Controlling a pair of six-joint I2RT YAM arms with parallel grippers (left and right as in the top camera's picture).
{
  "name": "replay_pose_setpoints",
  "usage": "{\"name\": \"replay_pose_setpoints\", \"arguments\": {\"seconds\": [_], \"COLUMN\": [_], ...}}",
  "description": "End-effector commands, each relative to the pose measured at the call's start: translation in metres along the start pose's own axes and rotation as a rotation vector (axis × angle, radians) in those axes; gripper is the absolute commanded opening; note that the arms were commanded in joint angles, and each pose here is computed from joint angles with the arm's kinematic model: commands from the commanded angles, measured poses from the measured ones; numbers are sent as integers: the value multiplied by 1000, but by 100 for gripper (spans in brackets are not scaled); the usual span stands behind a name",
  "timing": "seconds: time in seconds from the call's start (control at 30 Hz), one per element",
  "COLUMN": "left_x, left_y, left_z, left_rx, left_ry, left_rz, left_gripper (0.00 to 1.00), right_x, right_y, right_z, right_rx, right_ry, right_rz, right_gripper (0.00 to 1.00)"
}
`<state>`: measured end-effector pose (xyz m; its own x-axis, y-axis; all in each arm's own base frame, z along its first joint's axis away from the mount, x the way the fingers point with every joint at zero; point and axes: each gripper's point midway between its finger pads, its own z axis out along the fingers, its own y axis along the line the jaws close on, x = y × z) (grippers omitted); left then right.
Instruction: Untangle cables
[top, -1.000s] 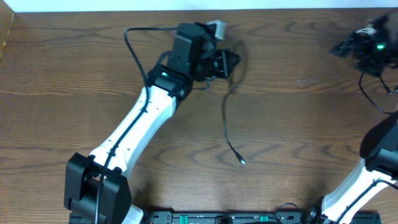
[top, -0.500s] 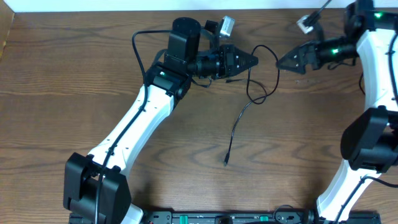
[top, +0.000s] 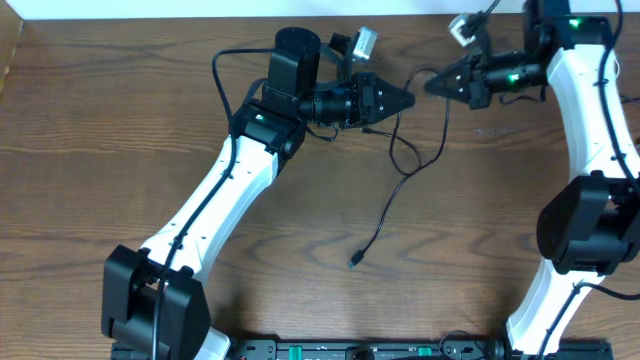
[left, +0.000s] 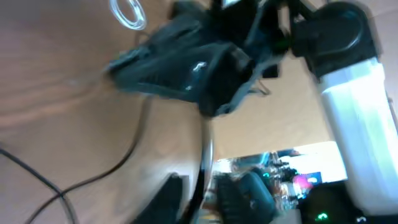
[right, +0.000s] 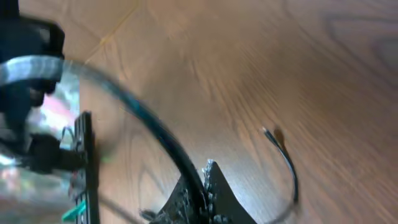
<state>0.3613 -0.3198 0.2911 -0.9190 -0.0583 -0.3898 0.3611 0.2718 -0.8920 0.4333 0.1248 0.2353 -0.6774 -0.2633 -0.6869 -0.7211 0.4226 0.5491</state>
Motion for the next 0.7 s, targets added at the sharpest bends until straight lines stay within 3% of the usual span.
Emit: {"name": "replay_pose_setpoints", "arguments": {"seconds": [0.0, 0.03, 0.1, 0.27, 0.67], "left_x": [-15, -16, -17, -19, -6], "left_y": [30, 39, 60, 104, 120], "left_z": [-5, -7, -12, -33, -42], "left_rx": [-159, -205, -310, -553, -642], "left_ry": [-92, -109, -144, -224, -194], "left_rz": [53, 33, -9, -77, -107], "left_gripper": [53, 60, 64, 66, 66], "right_x": [-25, -30, -43, -85, -108], "right_y": [-4, -5, -2, 29, 128], "right_z": [-56, -69, -98, -216, -437], "right_rx": [124, 165, 226, 441, 782], "right_ry": [-96, -116, -174, -459, -1077], "right_rz": [155, 169, 206, 356, 303], "right_gripper": [1, 1, 1, 1, 1]}}
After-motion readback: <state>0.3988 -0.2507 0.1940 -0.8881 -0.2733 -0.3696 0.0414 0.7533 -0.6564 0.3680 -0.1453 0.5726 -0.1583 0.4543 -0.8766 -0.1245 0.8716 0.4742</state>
